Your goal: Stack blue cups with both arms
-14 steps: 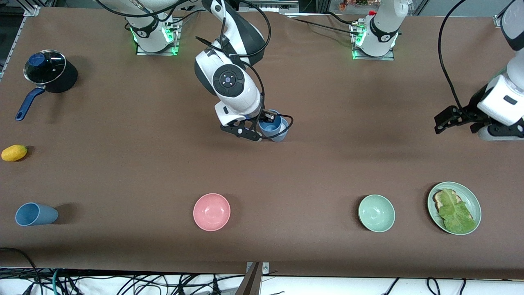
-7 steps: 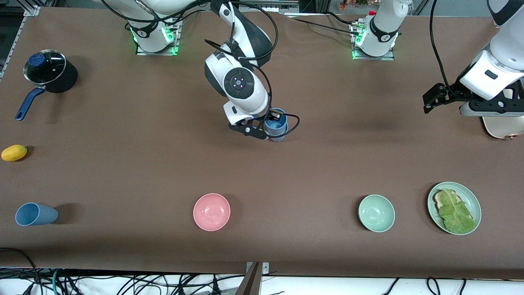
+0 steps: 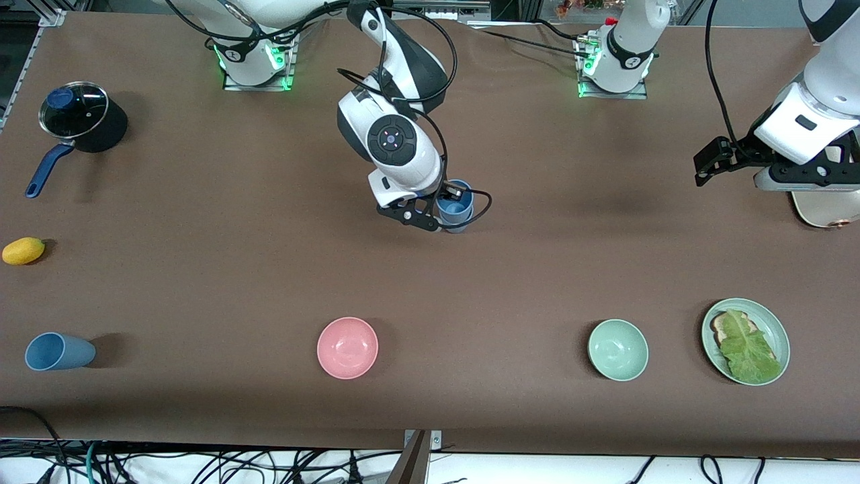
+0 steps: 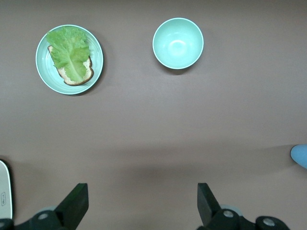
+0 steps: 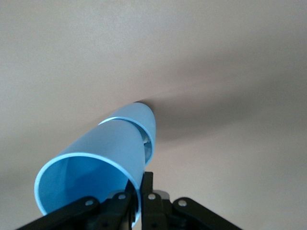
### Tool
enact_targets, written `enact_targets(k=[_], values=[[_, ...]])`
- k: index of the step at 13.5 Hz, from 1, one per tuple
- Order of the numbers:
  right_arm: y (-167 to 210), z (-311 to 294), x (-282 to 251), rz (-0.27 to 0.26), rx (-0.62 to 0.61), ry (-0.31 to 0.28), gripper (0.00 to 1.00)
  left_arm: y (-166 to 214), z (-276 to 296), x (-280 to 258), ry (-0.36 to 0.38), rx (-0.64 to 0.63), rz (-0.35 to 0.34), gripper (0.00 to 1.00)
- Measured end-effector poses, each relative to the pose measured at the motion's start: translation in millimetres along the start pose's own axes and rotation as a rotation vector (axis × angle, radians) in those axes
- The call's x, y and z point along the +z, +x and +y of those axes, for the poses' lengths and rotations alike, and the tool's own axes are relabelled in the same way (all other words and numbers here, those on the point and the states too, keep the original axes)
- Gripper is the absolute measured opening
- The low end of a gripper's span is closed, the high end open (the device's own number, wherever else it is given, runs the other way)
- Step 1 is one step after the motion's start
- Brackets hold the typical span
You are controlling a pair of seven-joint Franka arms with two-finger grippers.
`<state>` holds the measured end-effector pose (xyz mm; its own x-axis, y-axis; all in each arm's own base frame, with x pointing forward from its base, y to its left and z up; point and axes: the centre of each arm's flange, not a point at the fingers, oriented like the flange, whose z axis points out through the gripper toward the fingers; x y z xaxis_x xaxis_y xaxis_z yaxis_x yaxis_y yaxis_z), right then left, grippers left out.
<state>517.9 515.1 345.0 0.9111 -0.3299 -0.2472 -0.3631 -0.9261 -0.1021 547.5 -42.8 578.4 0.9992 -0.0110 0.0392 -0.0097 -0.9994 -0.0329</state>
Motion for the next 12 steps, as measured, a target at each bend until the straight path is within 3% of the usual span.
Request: enact_targets(k=[2,7,10,12], values=[[-0.2,-0.3,2.7,-0.001,0.0,-0.002,0.11,0.0,-0.7,0.2,0.0,-0.001,-0.001,1.0],[10.5,0.1,-17.4,0.021,0.008,0.019,0.64,0.1,-3.9,1.3,0.0,-0.001,-0.006,1.0],[39.3,21.9,-44.5,0.004,-0.025,-0.008,0.97,0.1,-4.1,1.5,0.0,-0.001,-0.007,1.0],[69.1,51.6,-68.7,-0.002,-0.079,-0.051,1.0,0.1,-4.3,1.7,0.0,-0.001,-0.008,1.0]])
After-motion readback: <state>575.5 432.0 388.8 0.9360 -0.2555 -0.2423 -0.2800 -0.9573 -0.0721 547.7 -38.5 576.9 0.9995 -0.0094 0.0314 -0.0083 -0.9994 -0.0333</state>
